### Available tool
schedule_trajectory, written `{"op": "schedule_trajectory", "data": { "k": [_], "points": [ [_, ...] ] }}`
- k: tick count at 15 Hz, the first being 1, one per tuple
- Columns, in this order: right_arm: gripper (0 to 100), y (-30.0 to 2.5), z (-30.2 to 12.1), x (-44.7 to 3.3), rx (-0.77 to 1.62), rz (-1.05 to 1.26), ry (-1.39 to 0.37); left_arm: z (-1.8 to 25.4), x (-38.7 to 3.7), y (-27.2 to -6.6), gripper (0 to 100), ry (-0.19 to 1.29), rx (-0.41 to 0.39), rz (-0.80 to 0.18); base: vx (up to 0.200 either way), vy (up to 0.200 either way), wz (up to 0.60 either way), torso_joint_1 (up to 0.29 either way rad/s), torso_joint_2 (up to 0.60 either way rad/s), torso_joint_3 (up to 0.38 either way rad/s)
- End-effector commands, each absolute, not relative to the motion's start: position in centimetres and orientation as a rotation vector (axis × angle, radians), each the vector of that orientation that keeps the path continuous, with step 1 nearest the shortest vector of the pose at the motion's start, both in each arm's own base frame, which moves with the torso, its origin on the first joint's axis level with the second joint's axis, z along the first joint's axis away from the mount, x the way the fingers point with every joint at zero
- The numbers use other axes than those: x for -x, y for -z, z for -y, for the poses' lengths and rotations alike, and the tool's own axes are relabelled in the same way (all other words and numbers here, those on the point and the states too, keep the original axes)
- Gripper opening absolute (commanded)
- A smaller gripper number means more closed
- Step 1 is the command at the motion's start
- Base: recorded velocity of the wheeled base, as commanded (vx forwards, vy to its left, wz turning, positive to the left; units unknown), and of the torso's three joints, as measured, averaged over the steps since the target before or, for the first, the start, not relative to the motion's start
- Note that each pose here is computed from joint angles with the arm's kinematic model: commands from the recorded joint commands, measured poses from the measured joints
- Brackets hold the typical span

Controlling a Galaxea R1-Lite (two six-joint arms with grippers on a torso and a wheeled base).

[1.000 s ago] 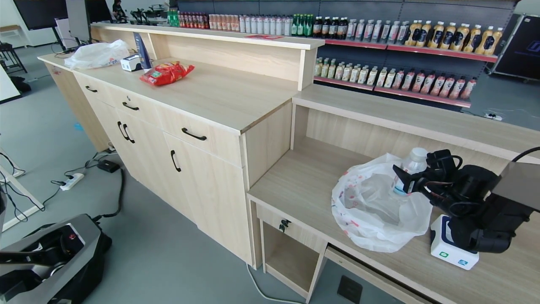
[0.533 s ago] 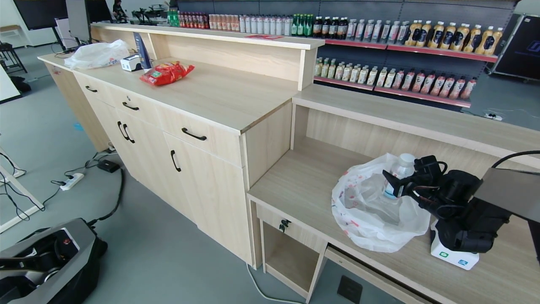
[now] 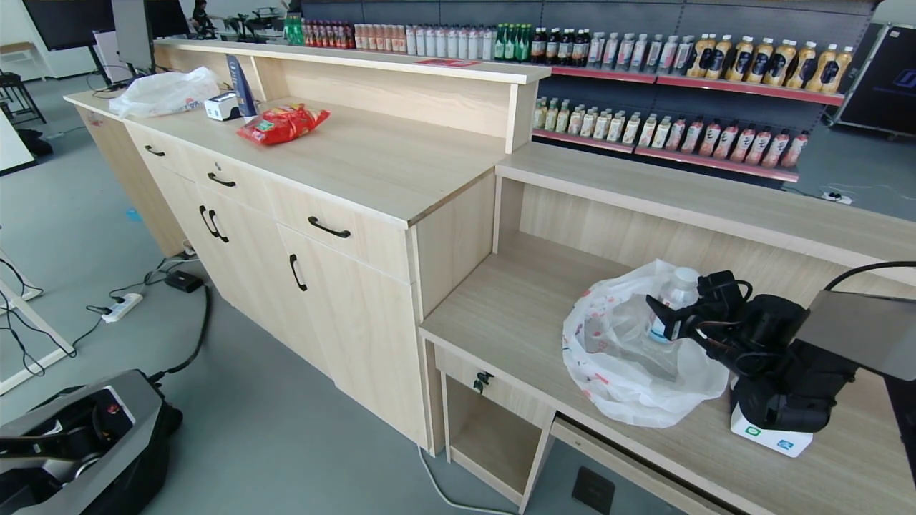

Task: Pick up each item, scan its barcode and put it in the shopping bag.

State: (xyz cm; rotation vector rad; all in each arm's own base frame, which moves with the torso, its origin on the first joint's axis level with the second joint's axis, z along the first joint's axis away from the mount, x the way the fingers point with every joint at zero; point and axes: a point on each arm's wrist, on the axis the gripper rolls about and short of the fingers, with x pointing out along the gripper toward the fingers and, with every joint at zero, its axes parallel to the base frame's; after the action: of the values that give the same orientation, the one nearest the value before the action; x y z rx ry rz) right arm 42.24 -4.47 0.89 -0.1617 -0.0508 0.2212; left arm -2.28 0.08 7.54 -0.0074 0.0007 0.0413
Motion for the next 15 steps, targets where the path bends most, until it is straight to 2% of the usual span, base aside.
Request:
{"op": "schedule_trajectory", "data": {
  "k": [1,13,14,15],
  "points": [
    [0,-0.63,4.50,-42.25,0.164,0.046,-0.221,-0.08,2.28,-7.55,100,-0.043,0.008,0.000,0.000,0.000,0.00,0.000,0.00,0.000],
    [0,0.16,4.64,-41.91,0.162,0.019,-0.228,-0.08,2.28,-7.55,100,-0.043,0.008,0.000,0.000,0.000,0.00,0.000,0.00,0.000],
    [100,0.19,4.63,-41.88,0.162,0.017,-0.228,-0.08,2.28,-7.55,100,-0.043,0.008,0.000,0.000,0.000,0.00,0.000,0.00,0.000],
    [100,0.19,4.63,-41.88,0.160,0.017,-0.228,-0.08,2.28,-7.55,100,-0.041,0.008,0.000,0.000,0.000,0.00,0.000,0.00,0.000]
  ]
}}
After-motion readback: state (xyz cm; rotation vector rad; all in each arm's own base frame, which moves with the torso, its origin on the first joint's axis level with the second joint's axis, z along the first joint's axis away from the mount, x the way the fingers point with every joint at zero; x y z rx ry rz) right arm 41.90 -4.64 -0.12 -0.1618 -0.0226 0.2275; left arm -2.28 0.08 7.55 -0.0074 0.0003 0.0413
